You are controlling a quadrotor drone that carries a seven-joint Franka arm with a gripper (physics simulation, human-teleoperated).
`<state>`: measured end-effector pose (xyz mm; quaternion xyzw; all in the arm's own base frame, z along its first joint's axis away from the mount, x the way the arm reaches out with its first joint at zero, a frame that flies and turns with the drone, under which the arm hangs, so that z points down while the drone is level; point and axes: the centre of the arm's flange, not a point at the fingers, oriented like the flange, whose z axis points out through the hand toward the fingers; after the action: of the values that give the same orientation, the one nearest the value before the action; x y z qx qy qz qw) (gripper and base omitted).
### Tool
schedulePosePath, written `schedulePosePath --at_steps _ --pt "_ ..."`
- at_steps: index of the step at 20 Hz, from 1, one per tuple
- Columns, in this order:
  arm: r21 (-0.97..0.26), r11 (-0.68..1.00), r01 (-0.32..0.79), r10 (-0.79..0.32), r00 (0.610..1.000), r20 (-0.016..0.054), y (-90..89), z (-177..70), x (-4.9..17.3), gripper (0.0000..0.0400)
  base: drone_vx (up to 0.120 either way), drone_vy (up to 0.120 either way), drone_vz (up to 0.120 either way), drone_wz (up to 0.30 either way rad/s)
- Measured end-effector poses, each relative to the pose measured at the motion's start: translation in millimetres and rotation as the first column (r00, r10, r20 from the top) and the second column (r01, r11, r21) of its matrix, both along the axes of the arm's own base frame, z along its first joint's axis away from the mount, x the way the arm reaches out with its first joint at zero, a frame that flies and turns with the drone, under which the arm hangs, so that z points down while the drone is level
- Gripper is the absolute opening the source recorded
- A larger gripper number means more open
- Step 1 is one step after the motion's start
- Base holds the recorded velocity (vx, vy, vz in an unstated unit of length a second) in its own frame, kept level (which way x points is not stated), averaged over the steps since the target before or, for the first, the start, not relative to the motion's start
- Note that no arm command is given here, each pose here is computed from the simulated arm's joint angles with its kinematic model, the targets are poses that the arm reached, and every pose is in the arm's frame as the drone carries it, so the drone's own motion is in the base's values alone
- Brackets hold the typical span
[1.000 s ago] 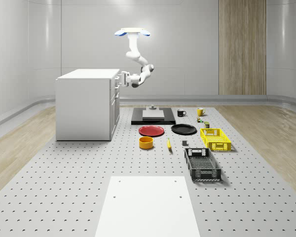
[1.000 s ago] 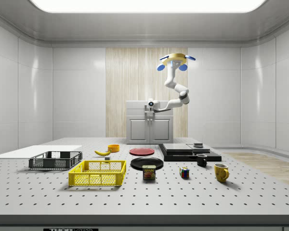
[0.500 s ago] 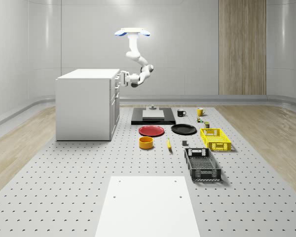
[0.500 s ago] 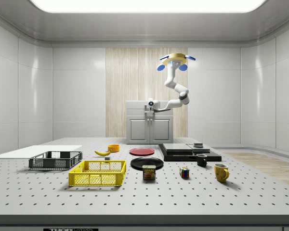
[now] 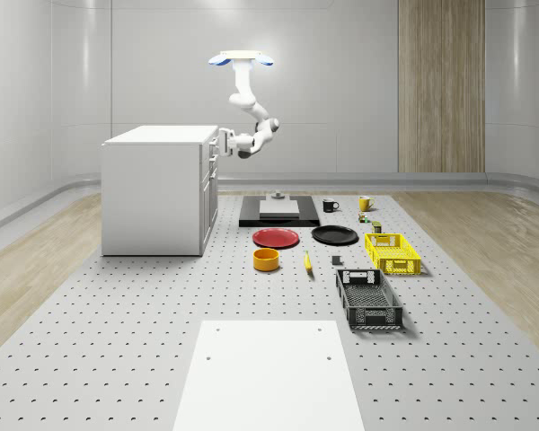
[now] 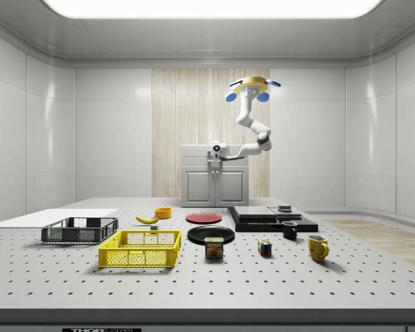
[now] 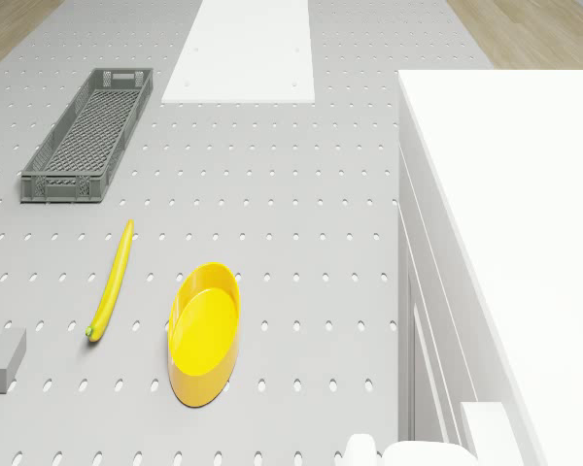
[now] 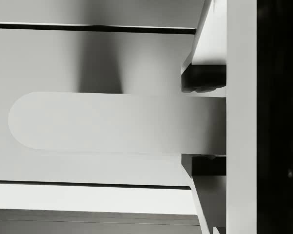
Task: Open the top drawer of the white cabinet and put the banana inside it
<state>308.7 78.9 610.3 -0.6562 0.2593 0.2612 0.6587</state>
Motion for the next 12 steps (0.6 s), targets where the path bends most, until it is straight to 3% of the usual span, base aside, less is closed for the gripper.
schedulePosePath --at_steps 2,4,5,6,7,8,9,11,12 --pt "-0.004 1.000 0.000 0.000 1.000 -0.0102 -0.7 1.6 -0.8 0.0142 0.000 0.000 0.000 0.000" --pt "-0.009 1.000 0.000 0.000 0.999 -0.0342 -4.4 2.6 -1.3 0.0146 0.000 0.000 0.000 0.000" --pt "-0.011 1.000 -0.001 0.000 0.999 -0.0421 -7.2 2.9 -1.5 0.0148 0.000 0.000 0.000 0.000" --pt "-0.012 1.000 -0.001 0.000 0.999 -0.0341 -10.5 3.2 -1.7 0.0149 0.000 0.000 0.000 0.000" --pt "-0.027 1.000 -0.001 -0.001 0.997 -0.0735 -15.0 9.7 -4.8 0.0203 0.000 0.000 0.000 0.000" --pt "-0.030 1.000 0.000 0.000 1.000 0.0050 -18.9 3.4 -2.5 0.0180 0.000 0.000 0.000 0.000" --pt "-0.024 1.000 0.000 0.000 1.000 0.0066 -21.3 2.2 -1.7 0.0164 0.000 0.000 0.000 0.000" --pt "-0.018 1.000 0.000 0.000 1.000 -0.0040 -27.8 3.1 -1.9 0.0144 0.000 0.000 0.000 0.000" --pt "-0.017 1.000 0.000 0.000 1.000 0.0117 -31.1 -0.1 -0.6 0.0141 0.000 0.000 0.000 0.000"
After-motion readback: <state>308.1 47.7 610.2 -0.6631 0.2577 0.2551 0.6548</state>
